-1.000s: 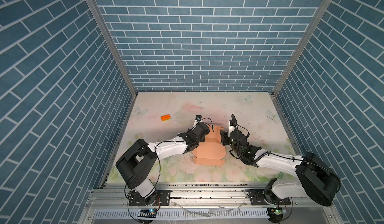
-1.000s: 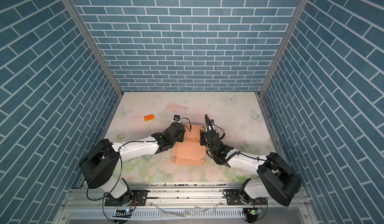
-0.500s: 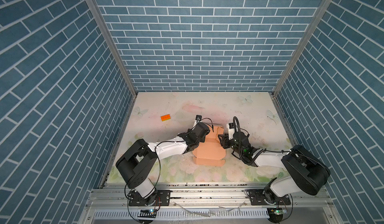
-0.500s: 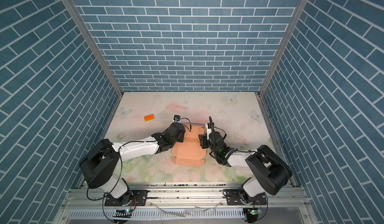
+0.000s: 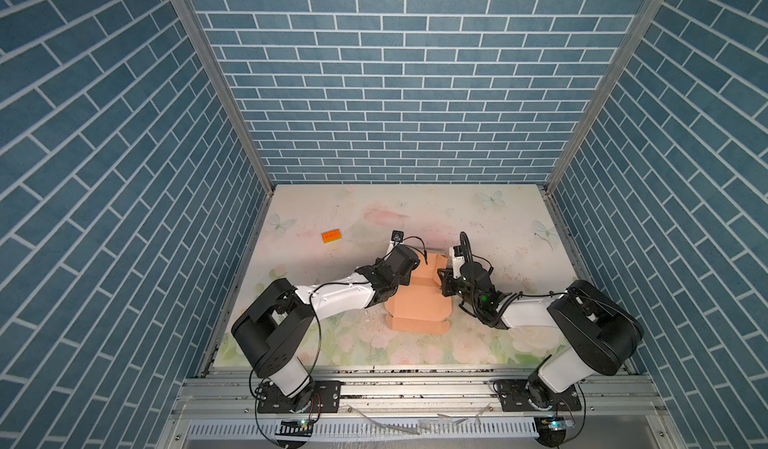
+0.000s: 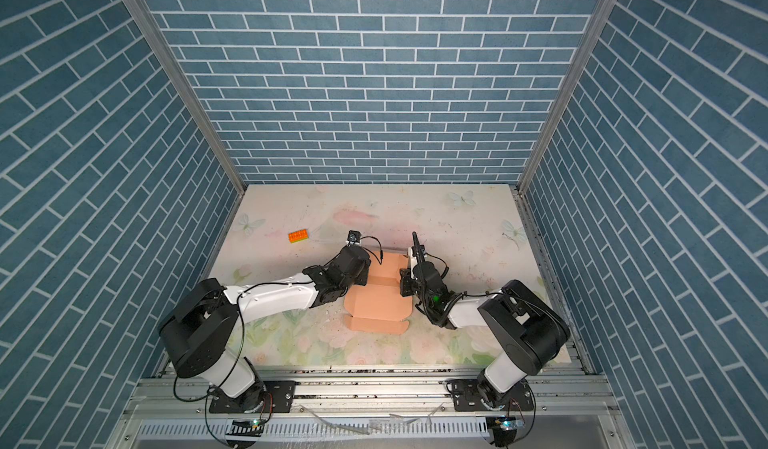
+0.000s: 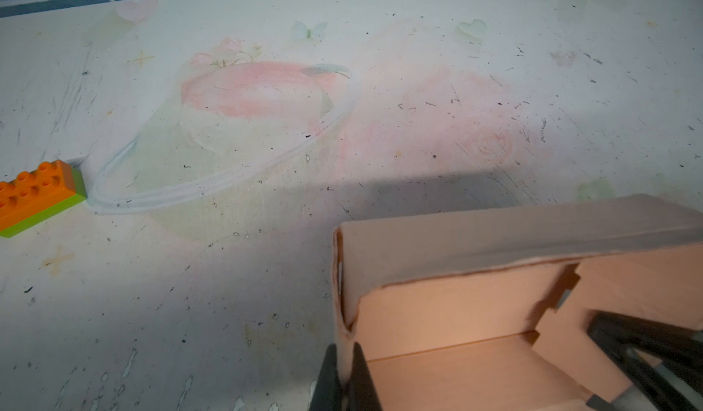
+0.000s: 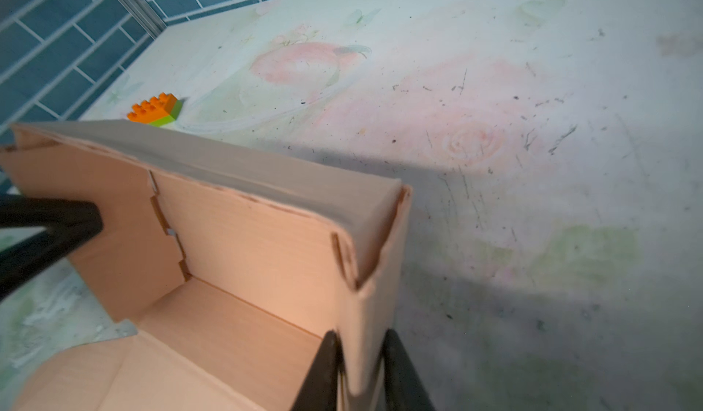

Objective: Fold the paper box

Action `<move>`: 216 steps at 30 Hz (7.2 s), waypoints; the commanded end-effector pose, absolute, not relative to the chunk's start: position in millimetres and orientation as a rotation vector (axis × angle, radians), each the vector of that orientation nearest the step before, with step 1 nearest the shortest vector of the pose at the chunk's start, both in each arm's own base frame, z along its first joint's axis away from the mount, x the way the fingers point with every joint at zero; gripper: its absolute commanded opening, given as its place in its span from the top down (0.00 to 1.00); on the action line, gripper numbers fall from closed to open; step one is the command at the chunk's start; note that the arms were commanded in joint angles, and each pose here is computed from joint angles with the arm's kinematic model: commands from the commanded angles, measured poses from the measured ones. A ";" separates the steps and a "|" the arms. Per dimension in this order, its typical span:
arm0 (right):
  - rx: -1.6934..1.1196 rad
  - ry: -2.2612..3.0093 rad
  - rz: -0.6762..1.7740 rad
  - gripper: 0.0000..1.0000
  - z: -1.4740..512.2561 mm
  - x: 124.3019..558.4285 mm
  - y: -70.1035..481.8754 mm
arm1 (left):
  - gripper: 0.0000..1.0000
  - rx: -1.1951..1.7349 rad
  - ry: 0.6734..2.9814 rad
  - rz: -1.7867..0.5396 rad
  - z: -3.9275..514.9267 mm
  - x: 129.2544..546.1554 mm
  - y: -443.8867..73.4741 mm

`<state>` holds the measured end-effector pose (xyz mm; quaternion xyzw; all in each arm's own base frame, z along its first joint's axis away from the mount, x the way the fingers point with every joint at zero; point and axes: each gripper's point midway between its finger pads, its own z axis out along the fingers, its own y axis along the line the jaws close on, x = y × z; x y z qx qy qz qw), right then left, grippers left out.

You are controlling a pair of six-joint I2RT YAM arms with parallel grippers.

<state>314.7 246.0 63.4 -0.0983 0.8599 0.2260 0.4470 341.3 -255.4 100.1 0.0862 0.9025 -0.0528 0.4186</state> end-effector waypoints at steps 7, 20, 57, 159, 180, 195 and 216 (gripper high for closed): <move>-0.199 2.181 0.357 0.97 61.7 320.9 231.7 | 1.00 0.186 2.257 -0.164 111.6 341.4 -255.5; -0.202 2.257 -0.150 1.00 63.3 317.1 216.2 | 1.00 0.178 2.271 -0.182 118.2 342.1 -259.6; -0.196 2.181 0.165 1.00 58.9 303.5 249.2 | 0.63 0.168 2.335 -0.339 102.5 338.9 -246.3; 0.134 2.782 0.583 1.00 46.9 267.3 290.8 | 0.75 0.466 2.919 -0.173 39.3 328.9 -254.4; 0.111 2.762 0.632 1.00 38.5 260.9 288.9 | 0.69 0.348 2.687 -0.392 66.6 345.9 -261.4; 0.087 2.774 0.627 1.00 34.6 259.4 291.2 | 0.60 0.380 2.651 -0.446 62.2 355.1 -273.9; 0.032 2.783 0.605 1.00 33.3 256.8 288.9 | 0.84 0.452 2.695 -0.166 47.6 361.6 -251.3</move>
